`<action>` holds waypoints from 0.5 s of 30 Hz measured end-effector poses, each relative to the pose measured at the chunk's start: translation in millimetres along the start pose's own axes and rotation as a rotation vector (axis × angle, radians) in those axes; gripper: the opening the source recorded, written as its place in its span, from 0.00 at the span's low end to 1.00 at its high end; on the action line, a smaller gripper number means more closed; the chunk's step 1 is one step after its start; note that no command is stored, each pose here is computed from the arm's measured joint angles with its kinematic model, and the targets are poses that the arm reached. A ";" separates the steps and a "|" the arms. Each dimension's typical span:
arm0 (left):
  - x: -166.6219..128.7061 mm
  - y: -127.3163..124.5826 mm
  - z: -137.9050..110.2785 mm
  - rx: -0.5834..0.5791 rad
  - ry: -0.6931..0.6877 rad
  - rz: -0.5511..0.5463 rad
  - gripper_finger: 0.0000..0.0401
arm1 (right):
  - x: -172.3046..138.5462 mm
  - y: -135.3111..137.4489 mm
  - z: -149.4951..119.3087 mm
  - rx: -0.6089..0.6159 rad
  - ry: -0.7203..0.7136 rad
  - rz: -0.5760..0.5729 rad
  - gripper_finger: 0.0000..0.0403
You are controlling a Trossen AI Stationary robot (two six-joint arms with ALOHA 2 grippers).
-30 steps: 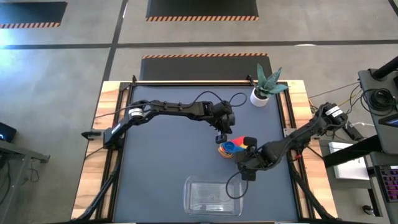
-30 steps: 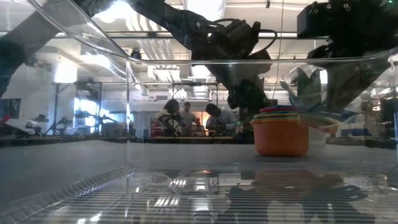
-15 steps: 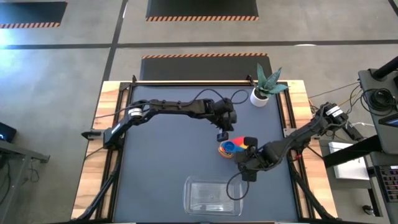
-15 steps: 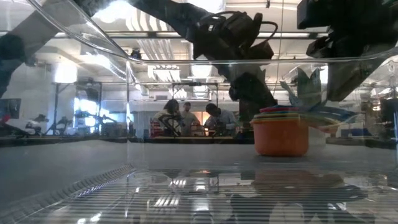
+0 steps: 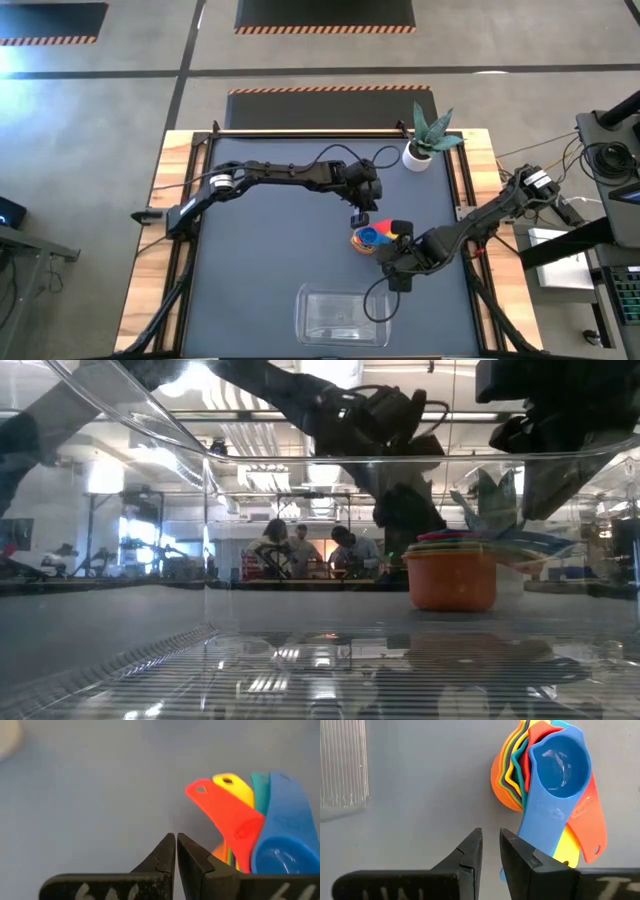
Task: Nest measuring cups in basket
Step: Put the all measuring cups into the bin
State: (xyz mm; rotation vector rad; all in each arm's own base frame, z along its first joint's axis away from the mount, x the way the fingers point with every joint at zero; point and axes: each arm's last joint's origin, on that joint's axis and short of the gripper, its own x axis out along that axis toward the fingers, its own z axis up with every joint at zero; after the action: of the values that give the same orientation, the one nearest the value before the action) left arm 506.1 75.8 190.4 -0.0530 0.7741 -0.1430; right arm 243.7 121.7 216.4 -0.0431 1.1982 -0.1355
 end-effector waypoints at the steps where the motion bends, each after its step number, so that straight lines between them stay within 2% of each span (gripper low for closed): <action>1: 2.7 0.0 -2.2 -0.003 0.007 -0.016 0.00 | 0.0 0.0 0.0 -0.001 0.000 0.000 0.14; 15: 16.2 -2.2 -11.1 -0.010 0.033 -0.052 0.00 | 4.8 -0.7 -4.1 -0.015 0.009 -0.006 0.14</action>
State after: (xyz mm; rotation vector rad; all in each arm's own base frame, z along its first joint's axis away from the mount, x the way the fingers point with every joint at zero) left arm 509.5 71.3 171.5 -0.0803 0.8069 -0.1897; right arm 241.6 120.5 210.5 -0.0590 1.2083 -0.1320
